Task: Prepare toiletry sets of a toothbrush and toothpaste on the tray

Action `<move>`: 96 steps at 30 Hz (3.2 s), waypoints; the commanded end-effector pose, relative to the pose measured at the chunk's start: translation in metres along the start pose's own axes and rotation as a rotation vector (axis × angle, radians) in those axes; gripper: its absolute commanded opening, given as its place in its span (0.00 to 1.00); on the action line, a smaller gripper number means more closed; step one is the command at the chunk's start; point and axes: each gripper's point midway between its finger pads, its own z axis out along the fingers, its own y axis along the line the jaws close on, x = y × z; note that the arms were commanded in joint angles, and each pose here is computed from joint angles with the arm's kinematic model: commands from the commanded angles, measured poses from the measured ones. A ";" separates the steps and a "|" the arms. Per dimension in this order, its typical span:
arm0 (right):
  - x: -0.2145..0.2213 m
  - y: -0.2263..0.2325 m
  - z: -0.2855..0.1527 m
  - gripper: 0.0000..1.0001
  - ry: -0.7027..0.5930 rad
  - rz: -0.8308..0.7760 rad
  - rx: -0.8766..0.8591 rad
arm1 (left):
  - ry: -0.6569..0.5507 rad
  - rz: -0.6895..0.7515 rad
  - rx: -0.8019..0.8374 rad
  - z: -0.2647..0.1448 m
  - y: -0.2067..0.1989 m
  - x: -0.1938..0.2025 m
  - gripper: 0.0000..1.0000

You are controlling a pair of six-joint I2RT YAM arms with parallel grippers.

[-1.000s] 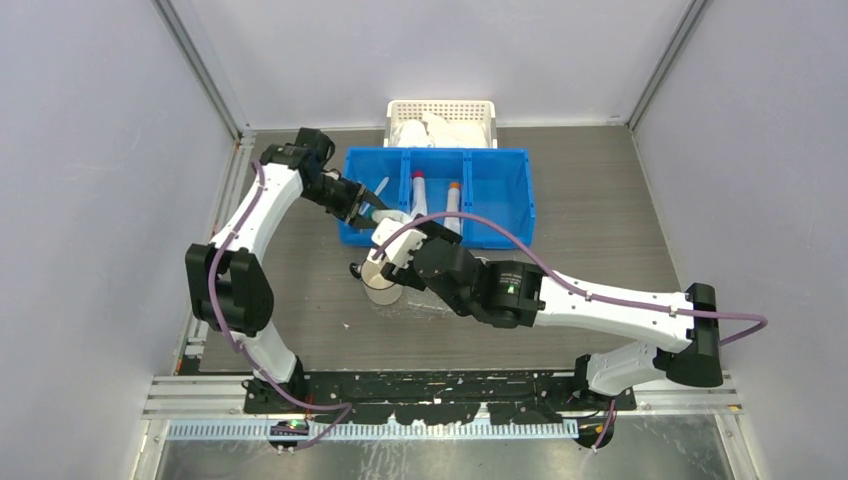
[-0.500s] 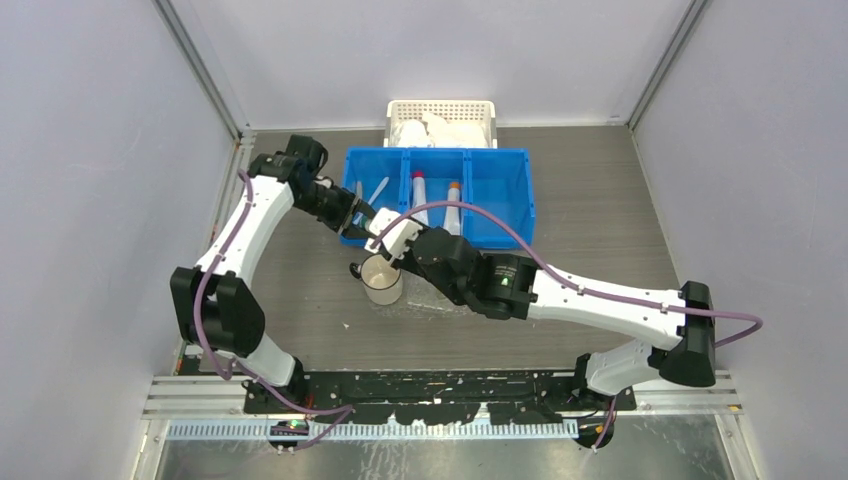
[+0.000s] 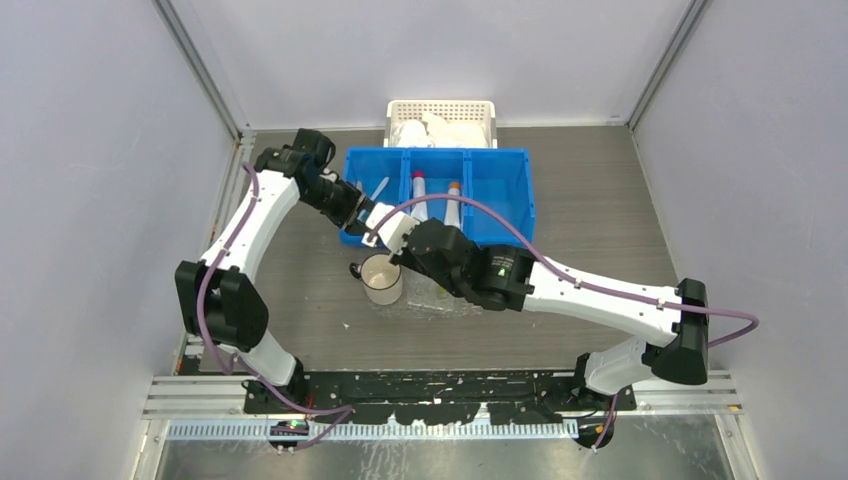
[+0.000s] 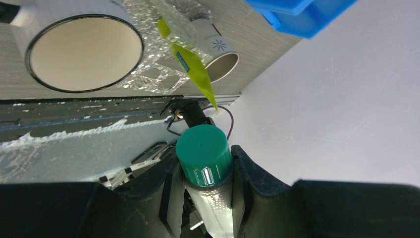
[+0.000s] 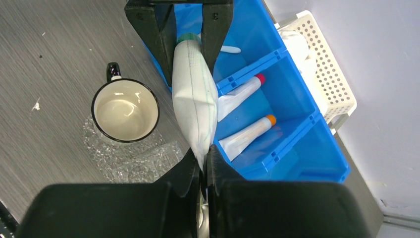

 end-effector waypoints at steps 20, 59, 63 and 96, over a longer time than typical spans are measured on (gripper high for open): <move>-0.069 -0.056 -0.077 0.02 -0.051 0.270 -0.016 | -0.234 0.462 0.146 -0.005 -0.049 -0.046 0.82; 0.005 -0.005 -0.033 0.02 0.655 0.500 -0.145 | -0.726 0.720 -0.158 -0.091 0.026 -0.067 1.00; 0.017 -0.001 -0.031 0.02 0.709 0.494 -0.126 | -0.720 0.722 -0.165 -0.087 0.031 -0.068 1.00; 0.068 -0.006 -0.055 0.01 0.912 0.465 -0.008 | -0.700 0.716 -0.150 -0.077 0.038 -0.067 1.00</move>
